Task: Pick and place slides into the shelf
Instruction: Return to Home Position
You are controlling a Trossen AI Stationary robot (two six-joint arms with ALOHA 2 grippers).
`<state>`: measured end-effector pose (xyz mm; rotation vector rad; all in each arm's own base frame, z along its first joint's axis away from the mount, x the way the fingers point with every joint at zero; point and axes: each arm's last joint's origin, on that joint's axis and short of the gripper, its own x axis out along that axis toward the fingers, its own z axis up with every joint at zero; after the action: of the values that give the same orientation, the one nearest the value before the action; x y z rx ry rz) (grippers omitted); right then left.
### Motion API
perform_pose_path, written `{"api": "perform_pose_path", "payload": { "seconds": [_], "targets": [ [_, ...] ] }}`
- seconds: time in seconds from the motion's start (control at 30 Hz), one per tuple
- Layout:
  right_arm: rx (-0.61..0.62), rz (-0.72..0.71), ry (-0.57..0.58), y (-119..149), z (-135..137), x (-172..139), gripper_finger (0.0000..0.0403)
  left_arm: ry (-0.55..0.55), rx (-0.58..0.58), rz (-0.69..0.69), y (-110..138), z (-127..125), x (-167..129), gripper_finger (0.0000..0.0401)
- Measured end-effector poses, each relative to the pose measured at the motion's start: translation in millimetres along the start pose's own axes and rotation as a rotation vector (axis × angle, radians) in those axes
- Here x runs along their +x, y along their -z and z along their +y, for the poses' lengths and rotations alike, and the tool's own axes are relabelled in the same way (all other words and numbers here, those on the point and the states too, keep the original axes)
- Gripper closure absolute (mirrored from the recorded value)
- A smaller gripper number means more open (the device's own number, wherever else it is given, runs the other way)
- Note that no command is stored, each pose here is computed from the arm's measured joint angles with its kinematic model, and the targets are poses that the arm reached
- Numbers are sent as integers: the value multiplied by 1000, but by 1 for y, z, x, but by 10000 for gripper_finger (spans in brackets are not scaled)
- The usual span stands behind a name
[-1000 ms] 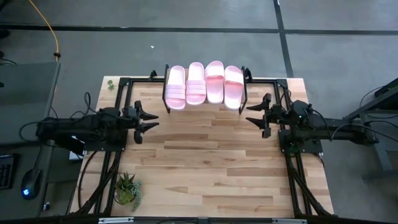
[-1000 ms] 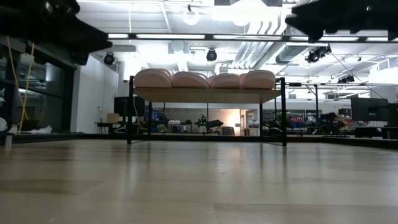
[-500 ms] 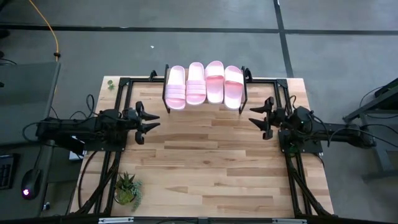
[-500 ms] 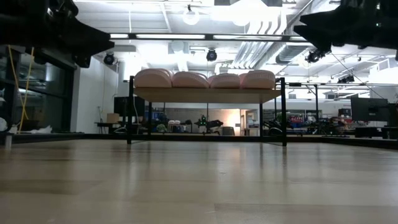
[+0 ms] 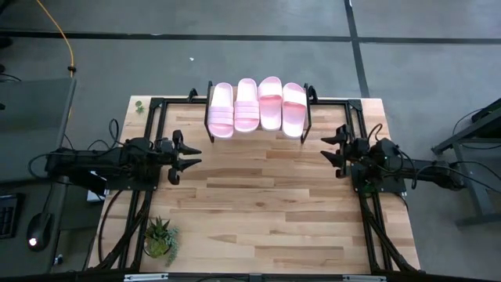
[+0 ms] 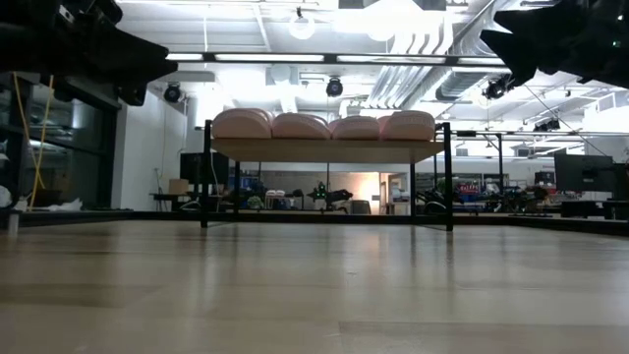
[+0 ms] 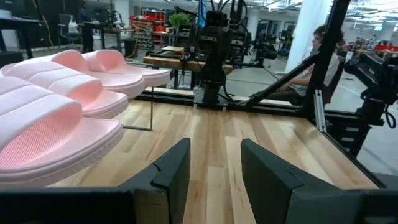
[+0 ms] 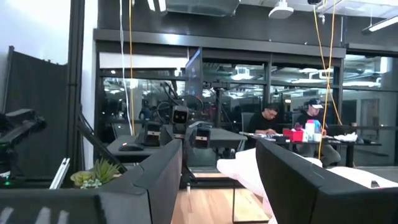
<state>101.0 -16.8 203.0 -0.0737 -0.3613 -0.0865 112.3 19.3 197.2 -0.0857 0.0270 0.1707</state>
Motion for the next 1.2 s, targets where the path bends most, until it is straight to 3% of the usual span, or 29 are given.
{"api": "perform_pose_path", "payload": {
  "seconds": [0.27, 0.73, 1.0, 1.2],
  "targets": [
    [4, 3, -12, 0, 0, 0, 206, 2, -3, -76, 25, 2, 2, 275],
    [5, 26, -12, 3, 0, 0, 206, -11, 0, -108, 21, 2, 2, 275],
    [2, 62, -55, 6, 2, -1, 206, -16, 26, -62, 26, 3, 2, 275],
    [10, 157, -5, 15, 1, -2, 206, -75, 46, 7, 32, 5, 2, 275]
  ]
}}
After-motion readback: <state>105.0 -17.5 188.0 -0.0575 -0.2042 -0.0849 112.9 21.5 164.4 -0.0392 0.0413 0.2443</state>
